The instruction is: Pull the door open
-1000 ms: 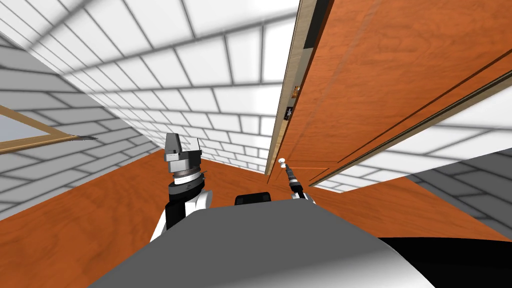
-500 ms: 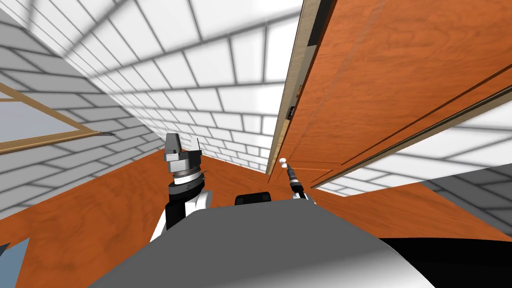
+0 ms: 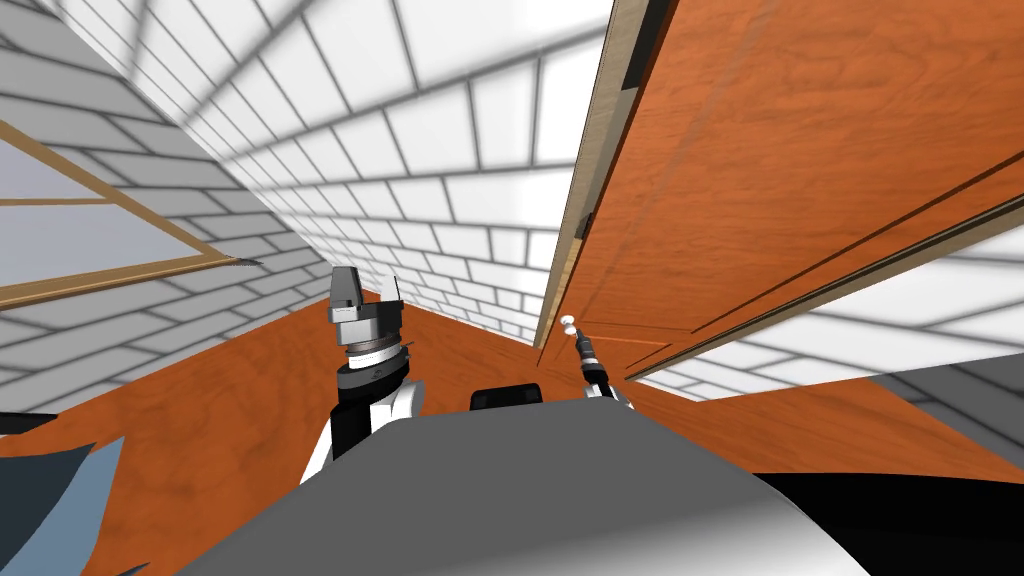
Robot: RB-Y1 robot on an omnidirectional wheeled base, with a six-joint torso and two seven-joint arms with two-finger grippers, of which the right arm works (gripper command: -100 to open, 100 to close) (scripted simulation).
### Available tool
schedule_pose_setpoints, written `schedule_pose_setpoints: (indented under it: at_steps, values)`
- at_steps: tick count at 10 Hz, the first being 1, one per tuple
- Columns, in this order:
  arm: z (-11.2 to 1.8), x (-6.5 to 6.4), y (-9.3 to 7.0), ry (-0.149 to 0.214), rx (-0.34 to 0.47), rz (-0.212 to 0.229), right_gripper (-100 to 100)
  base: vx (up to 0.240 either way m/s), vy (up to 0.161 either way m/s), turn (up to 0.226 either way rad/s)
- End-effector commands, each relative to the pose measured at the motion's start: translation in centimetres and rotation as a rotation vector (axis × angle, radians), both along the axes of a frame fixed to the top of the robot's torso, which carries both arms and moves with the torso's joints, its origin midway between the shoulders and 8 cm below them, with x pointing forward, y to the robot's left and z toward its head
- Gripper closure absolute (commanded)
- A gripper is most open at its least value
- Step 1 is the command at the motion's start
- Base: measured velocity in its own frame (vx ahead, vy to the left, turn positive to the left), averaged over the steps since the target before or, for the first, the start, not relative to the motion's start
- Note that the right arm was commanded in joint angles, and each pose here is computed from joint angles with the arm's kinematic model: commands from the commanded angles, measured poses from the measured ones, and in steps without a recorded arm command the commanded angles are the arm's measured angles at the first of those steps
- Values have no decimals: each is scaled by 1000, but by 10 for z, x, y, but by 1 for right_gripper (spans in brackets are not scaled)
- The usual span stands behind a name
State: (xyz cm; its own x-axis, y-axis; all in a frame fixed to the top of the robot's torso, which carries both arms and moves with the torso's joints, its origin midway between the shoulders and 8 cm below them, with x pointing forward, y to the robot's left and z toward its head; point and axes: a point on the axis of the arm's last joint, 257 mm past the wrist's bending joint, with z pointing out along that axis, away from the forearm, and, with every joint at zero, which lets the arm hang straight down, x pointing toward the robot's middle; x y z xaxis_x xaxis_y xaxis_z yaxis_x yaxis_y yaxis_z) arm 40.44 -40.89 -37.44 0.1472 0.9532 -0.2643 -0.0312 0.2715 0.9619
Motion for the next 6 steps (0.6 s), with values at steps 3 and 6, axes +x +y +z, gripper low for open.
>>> schedule_pose_setpoints:
  at_steps: [3,6]
  values:
    - [3,4,15,-33,120,8,100,-37,-15,76]
    - [3,3,10,-44,192,-2,100,-65,-26,114]
